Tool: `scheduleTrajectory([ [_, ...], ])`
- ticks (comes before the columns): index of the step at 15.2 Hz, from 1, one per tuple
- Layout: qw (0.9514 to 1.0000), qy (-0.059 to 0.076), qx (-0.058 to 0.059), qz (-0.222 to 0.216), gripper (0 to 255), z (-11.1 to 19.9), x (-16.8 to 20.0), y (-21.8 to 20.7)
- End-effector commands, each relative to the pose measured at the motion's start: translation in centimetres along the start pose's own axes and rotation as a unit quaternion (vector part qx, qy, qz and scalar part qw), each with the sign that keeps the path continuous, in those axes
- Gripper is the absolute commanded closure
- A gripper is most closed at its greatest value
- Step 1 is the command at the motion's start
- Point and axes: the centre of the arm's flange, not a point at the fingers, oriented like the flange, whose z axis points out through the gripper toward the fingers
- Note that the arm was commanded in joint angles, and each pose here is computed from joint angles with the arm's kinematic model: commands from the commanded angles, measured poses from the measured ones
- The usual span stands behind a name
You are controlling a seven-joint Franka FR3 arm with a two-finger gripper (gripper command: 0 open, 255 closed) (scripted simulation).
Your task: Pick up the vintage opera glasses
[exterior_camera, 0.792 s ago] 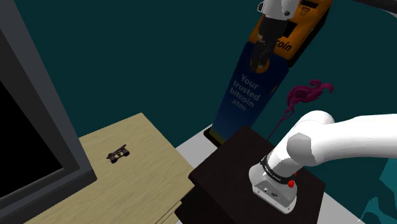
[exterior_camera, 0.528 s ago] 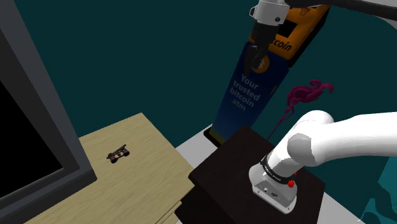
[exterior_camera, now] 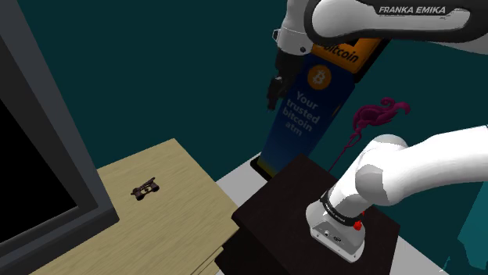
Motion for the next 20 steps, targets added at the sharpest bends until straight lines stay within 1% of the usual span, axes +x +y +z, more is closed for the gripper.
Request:
scheduleTrajectory([
  [1, 0.9999, 0.007, -0.002, -0.014, 0, 1.7, 1.6, -1.5],
  [5, 0.9990, 0.018, -0.006, -0.041, 0, 4.7, 4.5, -4.5],
  [10, 0.9967, 0.032, -0.012, -0.074, 0, 8.5, 7.9, -8.4],
  [15, 0.9930, 0.045, -0.017, -0.108, 0, 12.3, 11.2, -12.5],
  [20, 0.9879, 0.059, -0.023, -0.142, 0, 15.9, 14.3, -16.8],
])
